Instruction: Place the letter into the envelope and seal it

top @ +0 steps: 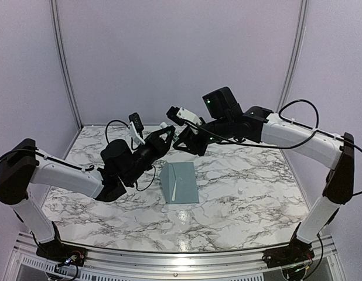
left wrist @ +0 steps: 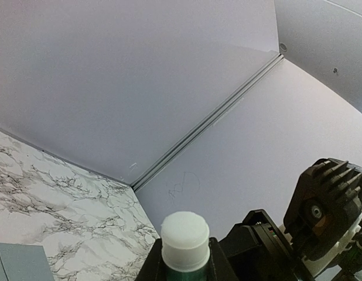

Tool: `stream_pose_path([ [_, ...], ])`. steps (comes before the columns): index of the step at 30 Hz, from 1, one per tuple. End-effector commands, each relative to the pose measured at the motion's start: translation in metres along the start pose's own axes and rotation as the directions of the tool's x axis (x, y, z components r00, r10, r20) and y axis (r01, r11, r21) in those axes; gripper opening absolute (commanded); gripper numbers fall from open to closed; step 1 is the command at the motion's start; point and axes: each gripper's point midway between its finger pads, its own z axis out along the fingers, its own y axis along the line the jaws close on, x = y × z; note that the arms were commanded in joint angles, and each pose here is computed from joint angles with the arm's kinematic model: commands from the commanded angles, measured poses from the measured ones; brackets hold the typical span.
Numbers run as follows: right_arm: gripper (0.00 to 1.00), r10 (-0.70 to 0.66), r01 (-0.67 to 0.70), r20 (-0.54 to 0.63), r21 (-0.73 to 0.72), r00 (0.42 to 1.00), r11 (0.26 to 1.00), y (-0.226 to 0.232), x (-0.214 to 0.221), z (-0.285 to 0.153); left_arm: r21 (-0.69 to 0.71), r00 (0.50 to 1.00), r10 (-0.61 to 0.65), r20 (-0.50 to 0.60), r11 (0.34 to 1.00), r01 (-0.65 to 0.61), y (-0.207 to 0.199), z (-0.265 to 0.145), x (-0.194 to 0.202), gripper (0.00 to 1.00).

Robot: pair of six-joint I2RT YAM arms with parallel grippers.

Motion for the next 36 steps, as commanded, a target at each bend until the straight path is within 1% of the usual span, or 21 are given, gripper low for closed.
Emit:
stream_pose_path([
  [1, 0.25, -0.012, 0.011, 0.018, 0.024, 1.0, 1.0, -0.003, -0.009, -0.008, 0.027, 0.999, -0.001, 0.034, 1.0, 0.0, -0.013, 0.004, -0.014, 0.0],
  [3, 0.16, -0.017, 0.017, 0.026, 0.012, 1.0, 1.0, -0.001, -0.012, -0.009, 0.031, 1.0, -0.003, 0.025, 1.0, 0.003, -0.013, 0.005, -0.012, 0.0],
  [5, 0.08, -0.016, 0.016, 0.04, -0.009, 0.999, 1.0, 0.002, -0.015, -0.01, 0.034, 1.0, -0.007, 0.016, 0.999, 0.006, -0.013, 0.006, -0.009, 0.0],
  [6, 0.06, -0.007, 0.009, 0.05, -0.04, 0.999, 0.999, 0.005, -0.017, -0.011, 0.038, 1.0, -0.006, 0.013, 0.999, 0.006, -0.013, 0.006, -0.008, 0.0],
  [8, 0.04, 0.044, -0.026, 0.091, -0.191, 0.995, 0.981, 0.019, -0.022, -0.016, 0.045, 1.0, -0.002, 0.003, 0.999, 0.002, -0.014, 0.007, -0.006, 0.0],
  [10, 0.03, 0.154, -0.096, 0.122, -0.386, 0.981, 0.917, 0.029, -0.025, -0.026, 0.05, 1.0, 0.0, -0.003, 0.999, 0.0, -0.015, 0.007, -0.004, 0.0],
  [12, 0.03, 0.267, -0.149, 0.132, -0.566, 0.955, 0.811, 0.037, -0.027, -0.038, 0.053, 1.0, 0.001, -0.01, 0.999, -0.001, -0.014, 0.007, -0.002, 0.0],
  [14, 0.05, 0.329, -0.188, 0.115, -0.627, 0.937, 0.756, 0.037, -0.024, -0.042, 0.058, 1.0, 0.002, -0.016, 0.998, -0.001, -0.015, 0.008, -0.001, 0.0],
  [18, 0.17, 0.397, -0.255, 0.075, -0.655, 0.915, 0.711, 0.03, -0.019, -0.04, 0.061, 1.0, 0.002, -0.02, 0.998, -0.001, -0.016, 0.007, 0.0, 0.0],
  [19, 0.22, 0.402, -0.263, 0.078, -0.641, 0.912, 0.721, 0.026, -0.018, -0.039, 0.059, 1.0, 0.002, -0.02, 0.998, -0.001, -0.015, 0.007, 0.0, 0.0],
  [20, 0.28, 0.392, -0.264, 0.086, -0.607, 0.916, 0.75, 0.02, -0.016, -0.036, 0.06, 1.0, 0.001, -0.019, 0.998, 0.0, -0.015, 0.007, -0.001, 0.0],
  [22, 0.33, 0.365, -0.26, 0.094, -0.542, 0.926, 0.799, 0.012, -0.014, -0.032, 0.061, 1.0, -0.001, -0.02, 0.998, 0.002, -0.016, 0.006, -0.001, 0.0],
  [23, 0.35, 0.366, -0.272, 0.087, -0.518, 0.926, 0.811, 0.008, -0.014, -0.03, 0.06, 1.0, 0.0, -0.021, 0.998, 0.002, -0.015, 0.006, 0.0, 0.0],
  [24, 0.35, 0.346, -0.256, 0.096, -0.5, 0.933, 0.828, 0.006, -0.014, -0.03, 0.06, 1.0, 0.0, -0.022, 0.998, 0.001, -0.015, 0.006, 0.0, 0.0],
  [26, 0.35, 0.336, -0.25, 0.099, -0.484, 0.936, 0.839, 0.003, -0.013, -0.029, 0.06, 1.0, 0.0, -0.023, 0.998, 0.002, -0.015, 0.007, 0.001, 0.0],
  [32, 0.35, 0.338, -0.254, 0.098, -0.477, 0.936, 0.841, 0.002, -0.013, -0.027, 0.066, 1.0, -0.008, -0.029, 0.998, 0.01, -0.016, 0.009, 0.003, 0.0],
  [36, 0.32, 0.339, -0.253, 0.102, -0.476, 0.935, 0.842, 0.0, -0.015, -0.026, 0.069, 0.999, -0.017, -0.036, 0.997, 0.02, -0.016, 0.01, 0.005, 0.0],
])
